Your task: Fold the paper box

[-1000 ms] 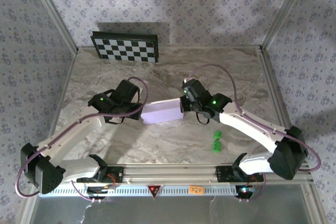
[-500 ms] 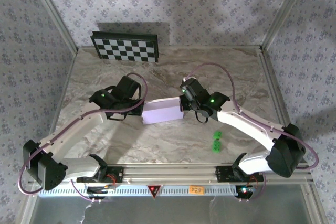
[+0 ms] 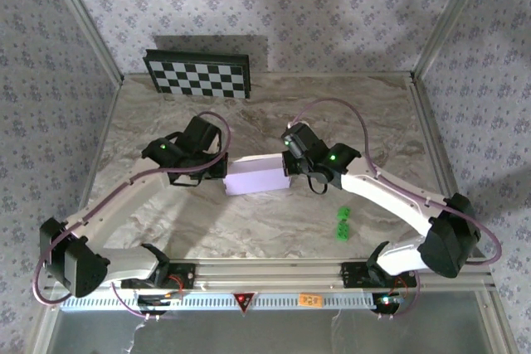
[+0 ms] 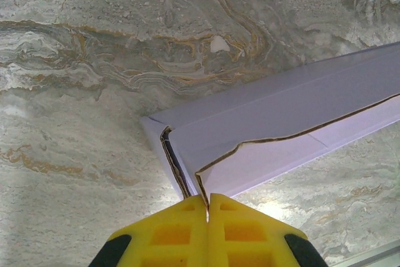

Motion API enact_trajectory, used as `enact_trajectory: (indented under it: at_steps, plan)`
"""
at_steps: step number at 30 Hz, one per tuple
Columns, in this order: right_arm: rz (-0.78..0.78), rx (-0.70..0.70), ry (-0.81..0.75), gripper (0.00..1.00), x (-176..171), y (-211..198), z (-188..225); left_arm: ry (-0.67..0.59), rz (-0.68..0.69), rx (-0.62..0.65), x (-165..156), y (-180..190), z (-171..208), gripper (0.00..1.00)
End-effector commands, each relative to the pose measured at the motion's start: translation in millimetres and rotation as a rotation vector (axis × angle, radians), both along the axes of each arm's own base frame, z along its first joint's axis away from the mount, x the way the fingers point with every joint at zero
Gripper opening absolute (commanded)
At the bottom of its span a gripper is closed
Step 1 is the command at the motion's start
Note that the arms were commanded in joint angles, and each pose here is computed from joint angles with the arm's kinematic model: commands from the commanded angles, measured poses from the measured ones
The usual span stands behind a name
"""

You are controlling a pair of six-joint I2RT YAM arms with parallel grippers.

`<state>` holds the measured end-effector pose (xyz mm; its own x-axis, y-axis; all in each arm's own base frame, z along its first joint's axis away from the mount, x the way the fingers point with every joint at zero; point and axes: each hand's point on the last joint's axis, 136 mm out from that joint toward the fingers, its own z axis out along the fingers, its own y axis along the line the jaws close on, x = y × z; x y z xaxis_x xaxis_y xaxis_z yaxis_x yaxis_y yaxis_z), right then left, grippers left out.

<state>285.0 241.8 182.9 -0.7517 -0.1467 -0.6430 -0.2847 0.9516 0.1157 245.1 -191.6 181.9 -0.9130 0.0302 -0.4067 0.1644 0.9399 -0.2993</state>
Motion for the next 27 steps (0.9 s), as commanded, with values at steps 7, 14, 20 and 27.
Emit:
enact_trajectory:
  at_steps: [7,14,20,27]
  plan:
    - [0.040,0.008,0.034,0.00,-9,10,-1,-0.008,-0.045,-0.059,5,-16,16,0.00]
    - [0.037,0.008,0.032,0.00,-9,9,-1,0.023,-0.039,0.036,-3,2,-2,0.00]
    - [0.036,0.005,0.033,0.00,-8,8,-1,0.030,-0.040,0.079,-4,8,-9,0.00]
    - [0.034,0.003,0.034,0.00,-9,8,-3,0.054,-0.046,0.098,-8,11,-20,0.00]
